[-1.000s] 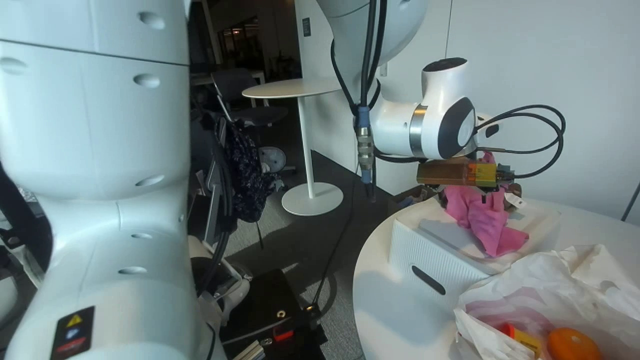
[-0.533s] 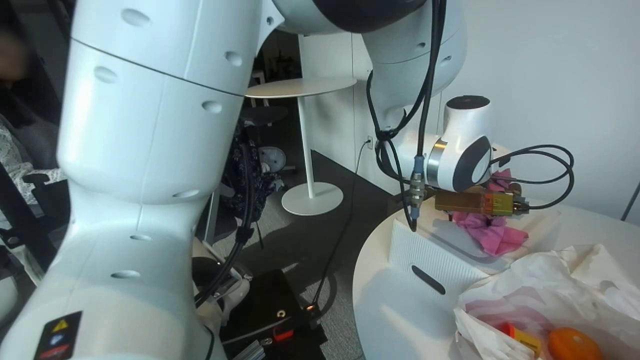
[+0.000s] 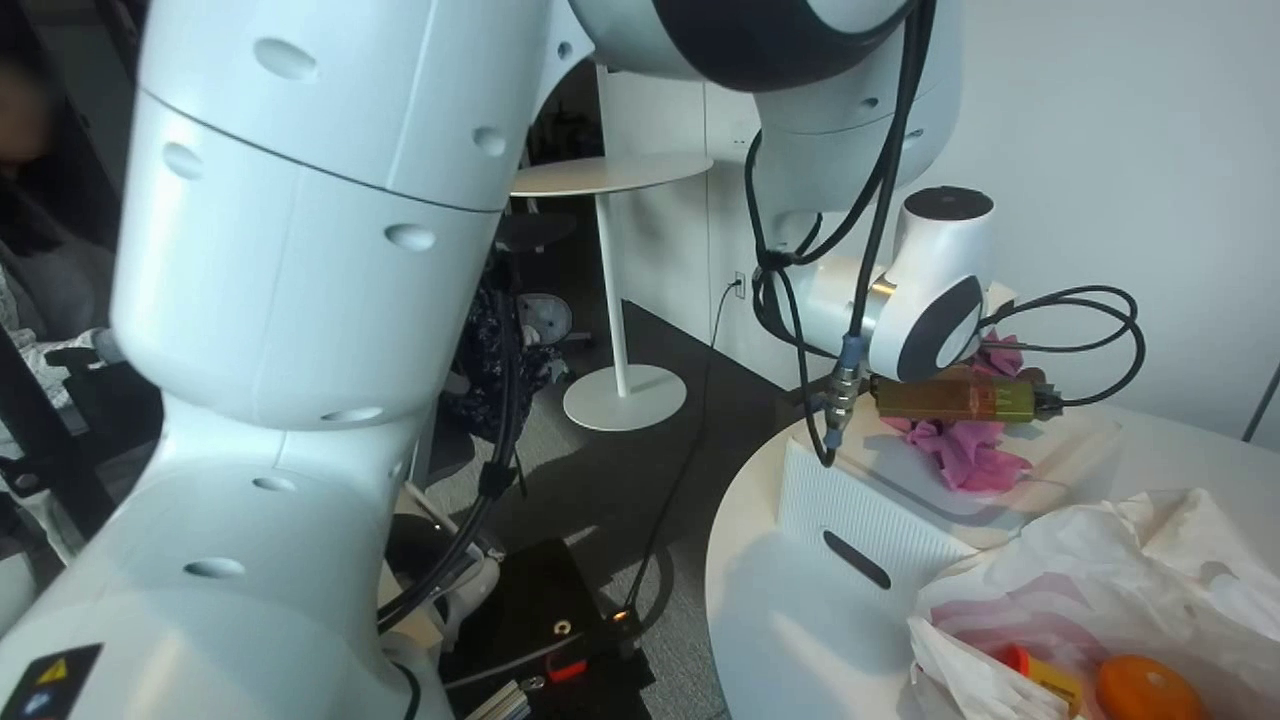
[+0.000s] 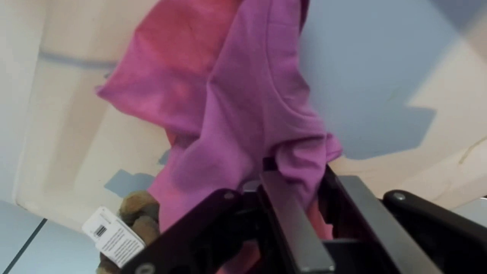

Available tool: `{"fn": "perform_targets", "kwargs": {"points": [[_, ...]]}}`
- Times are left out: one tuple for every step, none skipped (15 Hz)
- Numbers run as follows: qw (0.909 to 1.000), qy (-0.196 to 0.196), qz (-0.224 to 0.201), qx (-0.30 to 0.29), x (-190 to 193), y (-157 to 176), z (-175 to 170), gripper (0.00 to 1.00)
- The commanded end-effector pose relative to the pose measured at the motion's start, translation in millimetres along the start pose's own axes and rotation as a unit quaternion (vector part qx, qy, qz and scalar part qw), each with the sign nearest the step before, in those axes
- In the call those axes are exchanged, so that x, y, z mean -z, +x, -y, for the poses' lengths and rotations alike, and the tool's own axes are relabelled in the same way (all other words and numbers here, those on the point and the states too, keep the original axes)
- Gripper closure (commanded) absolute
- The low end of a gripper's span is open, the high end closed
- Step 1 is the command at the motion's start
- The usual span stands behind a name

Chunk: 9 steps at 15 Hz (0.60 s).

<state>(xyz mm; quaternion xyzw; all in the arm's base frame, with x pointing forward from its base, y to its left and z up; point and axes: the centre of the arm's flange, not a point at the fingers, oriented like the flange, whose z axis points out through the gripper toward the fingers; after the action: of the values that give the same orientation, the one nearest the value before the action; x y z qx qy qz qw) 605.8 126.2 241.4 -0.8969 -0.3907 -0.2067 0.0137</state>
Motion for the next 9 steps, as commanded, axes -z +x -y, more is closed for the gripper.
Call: {"fn": "perform_targets", "kwargs": {"points": [[0.9999, 0.002, -0.012, 0.011, 17, -8, -6, 0.99], [0.9999, 0.004, -0.005, 0.010, 18, -10, -7, 1.00], [0.9997, 0.013, 0.018, 0.005, 22, -12, -7, 1.00], [0.9994, 0.013, 0.033, 0.003, 23, -15, -8, 0.99], [0.9983, 0.028, 0.052, 0.000, 28, -17, -7, 0.98], [0.9971, 0.033, 0.068, -0.002, 33, -18, -7, 0.98], [0.9960, 0.038, 0.080, -0.006, 41, -17, -7, 0.98], [0.9949, 0.041, 0.091, -0.007, 49, -16, -7, 0.98], [0.9942, 0.041, 0.099, -0.007, 60, -14, -6, 0.98]]}}
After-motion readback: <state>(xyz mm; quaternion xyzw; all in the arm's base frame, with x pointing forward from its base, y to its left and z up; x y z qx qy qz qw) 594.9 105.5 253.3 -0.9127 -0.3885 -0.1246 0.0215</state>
